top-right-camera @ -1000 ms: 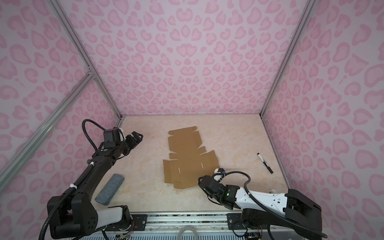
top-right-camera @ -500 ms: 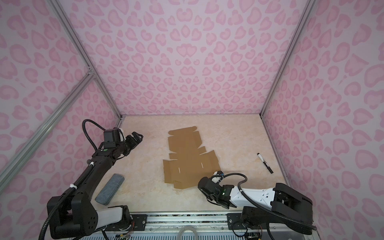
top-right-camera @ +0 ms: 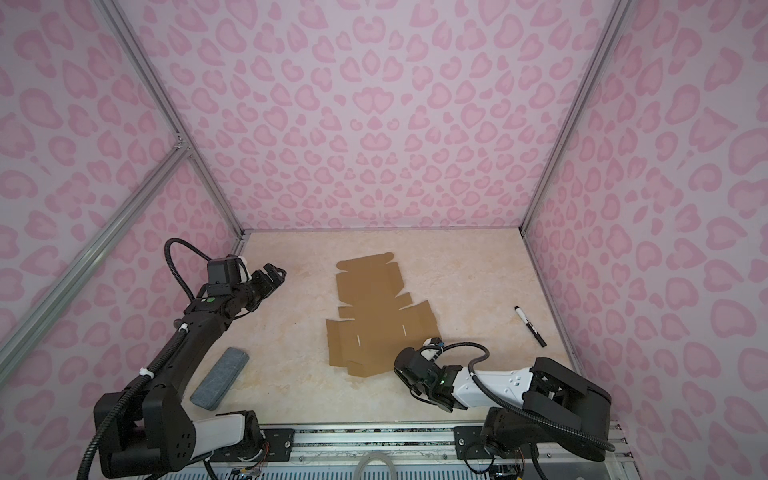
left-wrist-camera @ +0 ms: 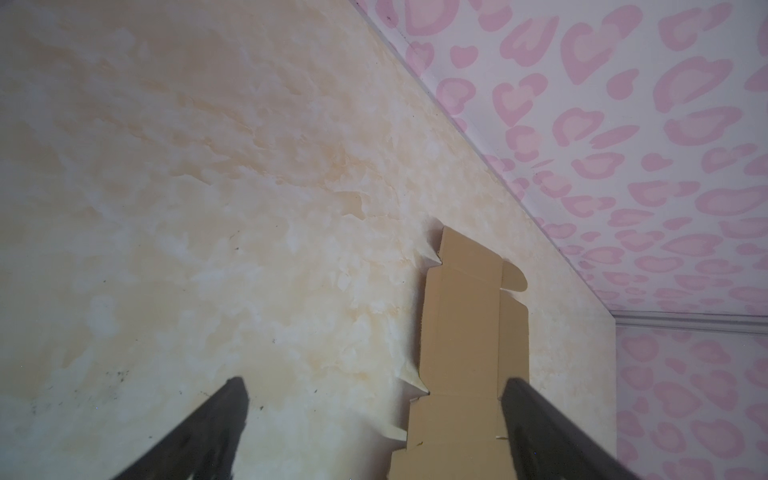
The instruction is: Fold the paper box
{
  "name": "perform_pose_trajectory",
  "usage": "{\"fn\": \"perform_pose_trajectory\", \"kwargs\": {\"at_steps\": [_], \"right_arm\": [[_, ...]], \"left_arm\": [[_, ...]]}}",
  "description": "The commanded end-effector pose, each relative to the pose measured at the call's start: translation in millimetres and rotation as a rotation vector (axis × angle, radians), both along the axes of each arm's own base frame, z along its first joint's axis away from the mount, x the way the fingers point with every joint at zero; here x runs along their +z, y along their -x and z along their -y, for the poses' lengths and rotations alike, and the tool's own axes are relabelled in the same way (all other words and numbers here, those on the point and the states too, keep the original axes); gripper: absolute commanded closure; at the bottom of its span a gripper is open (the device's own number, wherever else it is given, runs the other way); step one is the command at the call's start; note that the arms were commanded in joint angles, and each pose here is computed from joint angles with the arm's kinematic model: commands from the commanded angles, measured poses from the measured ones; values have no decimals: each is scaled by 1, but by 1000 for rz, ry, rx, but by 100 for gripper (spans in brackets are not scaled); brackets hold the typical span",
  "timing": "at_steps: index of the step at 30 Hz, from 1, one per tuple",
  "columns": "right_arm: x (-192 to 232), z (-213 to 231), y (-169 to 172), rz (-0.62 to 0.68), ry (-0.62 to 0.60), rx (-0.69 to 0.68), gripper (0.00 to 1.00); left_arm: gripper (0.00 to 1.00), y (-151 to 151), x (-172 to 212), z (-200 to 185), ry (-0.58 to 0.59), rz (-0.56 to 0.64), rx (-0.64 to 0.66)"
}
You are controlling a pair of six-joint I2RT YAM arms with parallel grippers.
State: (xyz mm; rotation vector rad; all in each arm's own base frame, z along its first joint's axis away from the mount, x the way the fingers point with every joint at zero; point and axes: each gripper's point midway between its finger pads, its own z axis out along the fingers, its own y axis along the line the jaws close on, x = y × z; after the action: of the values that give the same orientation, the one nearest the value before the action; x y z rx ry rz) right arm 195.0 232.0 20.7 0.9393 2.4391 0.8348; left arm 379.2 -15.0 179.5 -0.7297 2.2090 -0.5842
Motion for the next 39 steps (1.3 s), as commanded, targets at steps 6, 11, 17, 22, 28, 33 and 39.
{"fn": "perform_pose_trajectory", "kwargs": {"at_steps": [6,11,17,22,28,33,39], "right_arm": [[3,16,-9,63,99,18,83],[20,29,-16,142,182,32,96],[41,47,-23,237,233,52,100],[69,56,-33,275,293,182,100],[128,73,-49,321,376,417,100],[188,80,-48,377,439,621,100],[237,38,-32,437,290,884,100]], "left_arm": [[2,-1,7,-2,-19,17,1],[2,-1,7,-2,-21,18,0],[2,3,10,-1,-18,22,-1],[2,14,17,2,-10,41,-17],[2,31,29,6,-34,72,-49],[1,44,44,16,-120,126,-101],[1,61,70,52,-389,260,-244]]}}
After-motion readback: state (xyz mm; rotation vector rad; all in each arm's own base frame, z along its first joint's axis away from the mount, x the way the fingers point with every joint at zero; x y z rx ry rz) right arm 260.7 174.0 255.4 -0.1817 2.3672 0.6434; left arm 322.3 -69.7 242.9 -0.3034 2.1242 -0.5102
